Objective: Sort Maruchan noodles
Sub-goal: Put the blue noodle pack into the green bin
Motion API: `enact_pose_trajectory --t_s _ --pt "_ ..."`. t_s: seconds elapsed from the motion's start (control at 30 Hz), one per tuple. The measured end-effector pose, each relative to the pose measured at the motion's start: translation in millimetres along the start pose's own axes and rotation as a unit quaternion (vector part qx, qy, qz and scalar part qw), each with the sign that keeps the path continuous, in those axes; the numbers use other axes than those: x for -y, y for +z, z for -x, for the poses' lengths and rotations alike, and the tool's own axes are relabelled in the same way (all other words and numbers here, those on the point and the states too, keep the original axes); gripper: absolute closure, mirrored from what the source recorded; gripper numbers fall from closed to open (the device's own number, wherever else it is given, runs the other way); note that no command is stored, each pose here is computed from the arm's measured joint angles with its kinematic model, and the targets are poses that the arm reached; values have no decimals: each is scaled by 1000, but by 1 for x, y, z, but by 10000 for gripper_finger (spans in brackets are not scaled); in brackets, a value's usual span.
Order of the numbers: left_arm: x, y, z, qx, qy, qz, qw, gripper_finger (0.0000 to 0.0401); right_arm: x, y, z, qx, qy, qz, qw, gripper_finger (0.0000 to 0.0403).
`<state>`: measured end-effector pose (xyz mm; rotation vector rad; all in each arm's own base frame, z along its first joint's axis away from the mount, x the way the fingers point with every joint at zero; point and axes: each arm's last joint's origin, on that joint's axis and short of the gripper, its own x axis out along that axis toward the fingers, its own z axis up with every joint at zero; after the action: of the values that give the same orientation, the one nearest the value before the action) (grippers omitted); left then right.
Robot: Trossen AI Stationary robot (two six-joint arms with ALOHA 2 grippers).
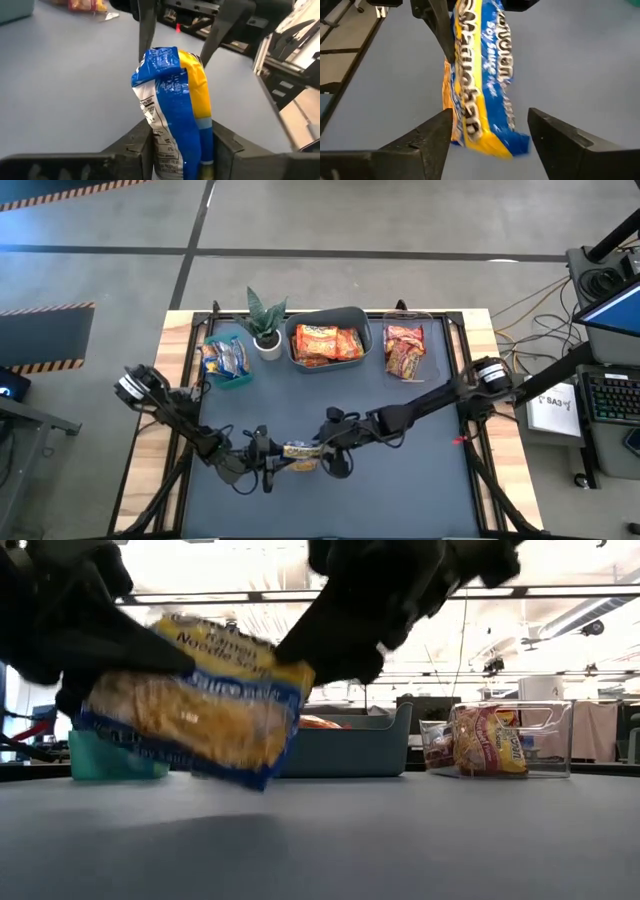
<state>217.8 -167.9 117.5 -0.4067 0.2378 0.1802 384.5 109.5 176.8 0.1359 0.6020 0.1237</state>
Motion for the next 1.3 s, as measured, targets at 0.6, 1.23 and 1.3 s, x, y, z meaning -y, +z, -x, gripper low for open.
enact_pose_trajectory --t_s 0.6,1.23,1.3 --pt "-5 91 41 73 75 -9 994 298 6 32 113 82 -74 32 993 149" --pt "-71 208 112 10 438 -54 897 296 9 26 116 104 -85 36 990 150" --pt "-77 209 111 16 456 -41 889 296 9 26 115 103 -86 37 990 152"
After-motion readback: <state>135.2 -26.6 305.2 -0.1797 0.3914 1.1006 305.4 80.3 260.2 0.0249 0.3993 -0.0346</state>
